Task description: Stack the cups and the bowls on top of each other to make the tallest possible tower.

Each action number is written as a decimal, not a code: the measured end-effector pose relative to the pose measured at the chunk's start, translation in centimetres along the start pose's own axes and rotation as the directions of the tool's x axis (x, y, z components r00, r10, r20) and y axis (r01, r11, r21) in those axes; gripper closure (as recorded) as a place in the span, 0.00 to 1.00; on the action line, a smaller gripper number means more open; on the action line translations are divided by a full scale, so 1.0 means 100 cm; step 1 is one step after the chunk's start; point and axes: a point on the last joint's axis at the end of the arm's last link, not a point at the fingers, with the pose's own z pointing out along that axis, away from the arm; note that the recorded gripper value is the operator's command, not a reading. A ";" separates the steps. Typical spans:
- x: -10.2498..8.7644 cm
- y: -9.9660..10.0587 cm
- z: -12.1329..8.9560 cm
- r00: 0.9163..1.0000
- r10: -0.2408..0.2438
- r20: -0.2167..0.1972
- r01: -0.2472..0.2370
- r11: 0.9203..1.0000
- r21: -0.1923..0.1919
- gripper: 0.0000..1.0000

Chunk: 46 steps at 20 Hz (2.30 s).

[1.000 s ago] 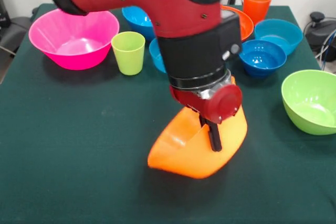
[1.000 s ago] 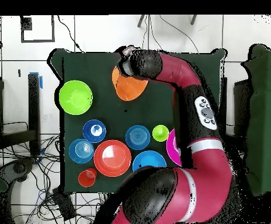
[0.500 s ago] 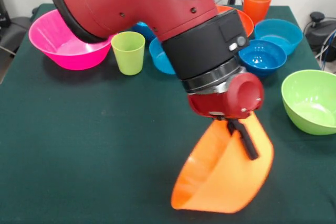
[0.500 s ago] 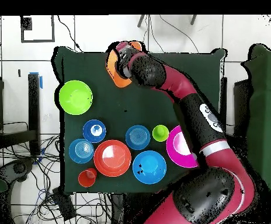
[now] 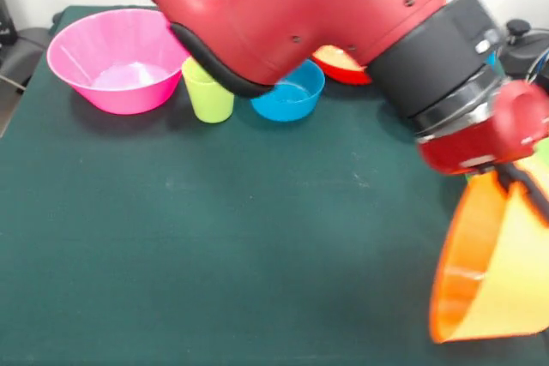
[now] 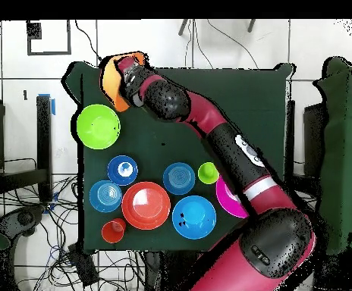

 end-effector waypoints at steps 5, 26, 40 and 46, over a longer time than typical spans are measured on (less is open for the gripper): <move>0.041 0.019 0.013 0.993 0.050 -0.111 -0.061 0.993 -0.101 1.00; 0.085 0.048 0.015 0.960 0.088 -0.267 -0.146 0.968 -0.205 1.00; 0.093 0.053 0.006 0.934 0.015 -0.358 -0.100 0.970 -0.220 1.00; 0.086 0.036 -0.005 0.888 -0.140 -0.437 0.030 0.968 -0.249 1.00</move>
